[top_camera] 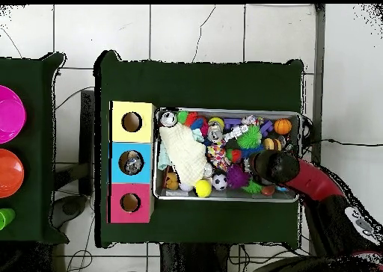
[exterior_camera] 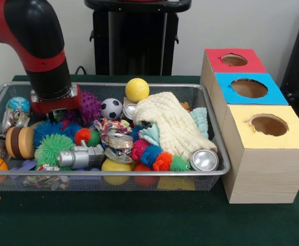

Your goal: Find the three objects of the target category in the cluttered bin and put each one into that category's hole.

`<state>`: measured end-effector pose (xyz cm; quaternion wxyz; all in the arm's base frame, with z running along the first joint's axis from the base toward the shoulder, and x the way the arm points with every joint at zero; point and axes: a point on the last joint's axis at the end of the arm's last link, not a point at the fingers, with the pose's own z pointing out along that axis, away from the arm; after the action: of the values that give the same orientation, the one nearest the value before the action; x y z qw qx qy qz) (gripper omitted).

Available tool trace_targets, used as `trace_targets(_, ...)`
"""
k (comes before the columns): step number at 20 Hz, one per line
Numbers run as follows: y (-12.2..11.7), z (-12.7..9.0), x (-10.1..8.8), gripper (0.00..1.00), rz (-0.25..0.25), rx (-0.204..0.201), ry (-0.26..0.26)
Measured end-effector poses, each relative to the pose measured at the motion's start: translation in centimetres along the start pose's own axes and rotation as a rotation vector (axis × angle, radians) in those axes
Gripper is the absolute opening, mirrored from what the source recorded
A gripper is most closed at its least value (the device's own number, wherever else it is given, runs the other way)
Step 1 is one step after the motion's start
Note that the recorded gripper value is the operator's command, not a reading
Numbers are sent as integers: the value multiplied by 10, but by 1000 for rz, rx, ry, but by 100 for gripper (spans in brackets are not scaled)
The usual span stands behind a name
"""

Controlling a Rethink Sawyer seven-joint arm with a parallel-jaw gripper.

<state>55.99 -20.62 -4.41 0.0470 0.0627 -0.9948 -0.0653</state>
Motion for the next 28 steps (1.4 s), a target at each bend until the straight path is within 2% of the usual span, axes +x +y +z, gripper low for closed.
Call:
trace_targets(5, 15, 7, 1, 100, -18, -24, 35)
trace_targets(11, 31, 4, -2, 100, -46, -43, 78)
trace_targets(20, 28, -24, -5, 100, -45, -49, 105)
trace_targets(28, 36, -7, -2, 100, -51, -65, 118)
